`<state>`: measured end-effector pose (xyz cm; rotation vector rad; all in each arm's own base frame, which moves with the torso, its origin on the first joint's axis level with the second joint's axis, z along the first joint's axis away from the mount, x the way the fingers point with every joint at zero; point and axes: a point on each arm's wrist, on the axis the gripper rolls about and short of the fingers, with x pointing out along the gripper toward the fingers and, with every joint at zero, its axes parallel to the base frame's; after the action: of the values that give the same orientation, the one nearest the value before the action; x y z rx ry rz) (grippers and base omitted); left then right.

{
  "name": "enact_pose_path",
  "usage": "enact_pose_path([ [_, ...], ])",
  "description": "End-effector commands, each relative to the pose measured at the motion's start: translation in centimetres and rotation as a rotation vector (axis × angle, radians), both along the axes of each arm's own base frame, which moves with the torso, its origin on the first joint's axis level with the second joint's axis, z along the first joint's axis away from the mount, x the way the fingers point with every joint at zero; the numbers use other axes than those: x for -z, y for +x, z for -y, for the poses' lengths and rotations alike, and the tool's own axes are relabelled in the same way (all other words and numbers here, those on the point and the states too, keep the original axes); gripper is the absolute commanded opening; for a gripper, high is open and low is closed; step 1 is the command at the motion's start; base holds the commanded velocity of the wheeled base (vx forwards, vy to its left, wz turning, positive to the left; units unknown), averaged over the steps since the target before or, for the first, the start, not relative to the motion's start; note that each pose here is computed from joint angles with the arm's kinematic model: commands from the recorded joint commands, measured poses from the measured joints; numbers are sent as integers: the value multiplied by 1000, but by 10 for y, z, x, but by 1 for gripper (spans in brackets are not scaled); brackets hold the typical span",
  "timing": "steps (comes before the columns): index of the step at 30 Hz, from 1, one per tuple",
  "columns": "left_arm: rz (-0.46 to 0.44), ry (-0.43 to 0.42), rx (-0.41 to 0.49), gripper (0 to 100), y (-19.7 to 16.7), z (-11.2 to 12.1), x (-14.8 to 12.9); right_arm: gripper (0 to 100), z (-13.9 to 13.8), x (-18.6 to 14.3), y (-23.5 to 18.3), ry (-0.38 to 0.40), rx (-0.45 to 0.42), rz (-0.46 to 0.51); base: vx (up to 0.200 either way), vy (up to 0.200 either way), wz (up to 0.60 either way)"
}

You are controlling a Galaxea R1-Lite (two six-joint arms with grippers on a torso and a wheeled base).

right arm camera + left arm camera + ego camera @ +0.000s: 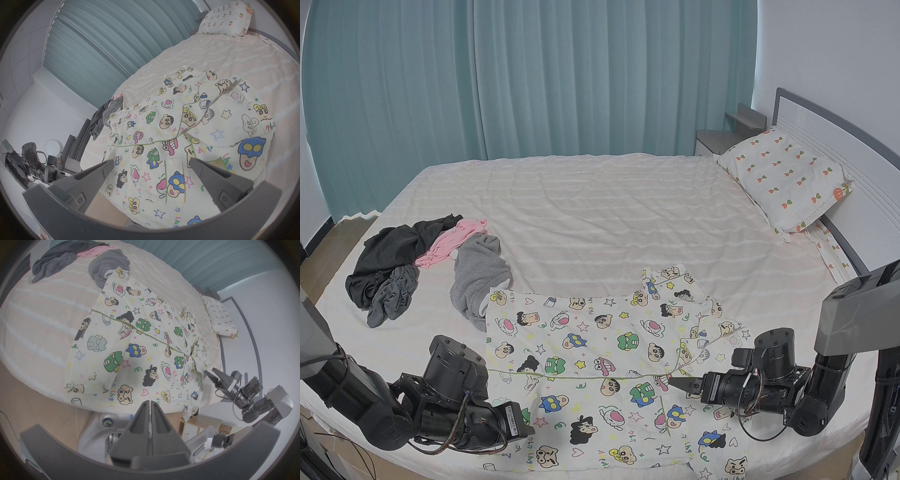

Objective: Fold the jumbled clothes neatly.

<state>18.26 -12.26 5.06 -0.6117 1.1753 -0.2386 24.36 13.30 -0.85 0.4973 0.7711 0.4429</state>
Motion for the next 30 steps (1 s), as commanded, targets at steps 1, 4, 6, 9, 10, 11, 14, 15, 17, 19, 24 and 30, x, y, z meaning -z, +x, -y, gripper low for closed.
enact_pose_path([
  [1,-1,-11,9,0,-6,0,2,100,0,0,-1,0,-3,-1,-200,0,0],
  [4,10,-38,-10,0,-6,0,2,100,0,0,-2,-4,-4,-4,0,0,0],
  [6,14,-44,-20,0,-7,-3,3,100,0,0,-2,-4,-4,-4,0,0,0],
  [9,29,-56,-28,0,-7,-4,2,100,-1,0,-3,-4,-9,-3,0,0,0],
  [10,40,-76,-47,0,-4,-4,1,100,-3,0,-4,-4,-14,-2,0,0,0],
  [11,42,-90,-57,0,-2,-4,0,100,-3,1,-4,-5,-17,-4,0,0,0],
  [14,40,-128,-72,0,1,-5,0,100,-4,1,-4,-14,-6,1,0,0,0],
  [15,46,-139,-81,0,4,-8,-1,100,-4,1,-4,-18,-2,4,0,0,0],
  [17,54,-151,-94,0,6,-11,-2,100,-5,1,-4,-17,-2,7,0,0,0],
  [19,55,-152,-102,0,6,-13,-2,100,-5,-1,-4,-14,-3,12,0,200,0],
  [24,54,-146,-122,0,8,-17,-1,100,-12,-1,-7,-15,-18,28,0,200,0],
  [30,55,-144,-147,0,11,-22,-1,100,-21,-2,-11,-10,-40,35,0,200,0],
])
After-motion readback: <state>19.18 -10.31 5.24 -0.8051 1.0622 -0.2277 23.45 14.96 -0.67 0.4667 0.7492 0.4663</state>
